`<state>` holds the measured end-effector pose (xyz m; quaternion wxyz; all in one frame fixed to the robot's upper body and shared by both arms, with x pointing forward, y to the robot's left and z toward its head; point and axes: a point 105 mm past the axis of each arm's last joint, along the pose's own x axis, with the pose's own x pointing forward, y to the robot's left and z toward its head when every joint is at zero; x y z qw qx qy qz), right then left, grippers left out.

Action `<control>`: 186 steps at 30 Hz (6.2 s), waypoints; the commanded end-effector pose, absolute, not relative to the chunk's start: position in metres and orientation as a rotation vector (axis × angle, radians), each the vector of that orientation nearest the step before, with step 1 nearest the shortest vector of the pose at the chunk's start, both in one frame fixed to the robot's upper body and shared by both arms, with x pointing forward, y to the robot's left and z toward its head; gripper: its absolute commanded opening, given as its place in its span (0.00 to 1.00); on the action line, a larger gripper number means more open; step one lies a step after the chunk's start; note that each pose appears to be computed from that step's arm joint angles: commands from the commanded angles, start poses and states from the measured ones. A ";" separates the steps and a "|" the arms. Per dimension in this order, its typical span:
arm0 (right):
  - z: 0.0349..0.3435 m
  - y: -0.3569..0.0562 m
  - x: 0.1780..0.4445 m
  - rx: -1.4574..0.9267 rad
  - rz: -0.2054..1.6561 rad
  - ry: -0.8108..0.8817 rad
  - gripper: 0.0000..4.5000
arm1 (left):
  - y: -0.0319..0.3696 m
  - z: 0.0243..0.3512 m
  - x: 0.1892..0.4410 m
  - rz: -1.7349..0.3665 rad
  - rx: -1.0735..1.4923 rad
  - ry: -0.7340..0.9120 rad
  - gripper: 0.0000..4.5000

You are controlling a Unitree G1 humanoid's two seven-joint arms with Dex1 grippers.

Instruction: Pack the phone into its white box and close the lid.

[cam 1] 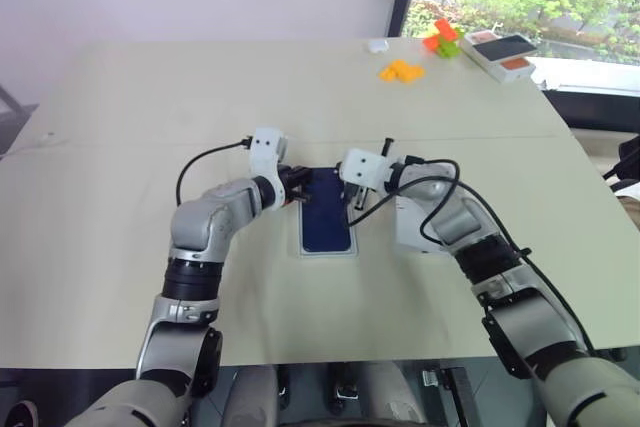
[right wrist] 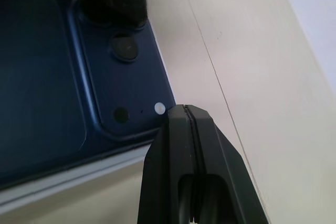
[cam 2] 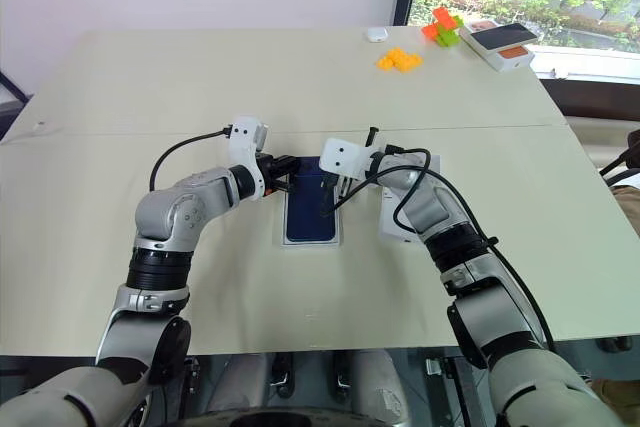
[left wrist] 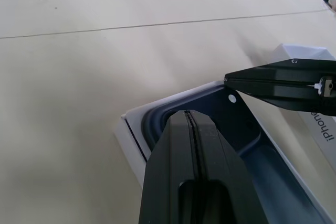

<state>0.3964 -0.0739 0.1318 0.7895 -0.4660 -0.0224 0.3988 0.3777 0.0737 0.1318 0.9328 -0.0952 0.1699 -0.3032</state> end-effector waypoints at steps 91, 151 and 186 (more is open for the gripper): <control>0.144 -0.131 0.333 -0.394 0.319 0.502 0.99 | 0.191 0.177 0.286 -0.952 0.252 0.004 1.00; 0.233 0.034 0.324 0.960 1.088 0.570 0.01 | 0.202 0.188 0.300 -0.786 0.050 -0.011 1.00; 0.222 0.038 0.315 1.057 1.078 0.662 0.01 | 0.195 0.186 0.301 -0.800 0.030 -0.016 1.00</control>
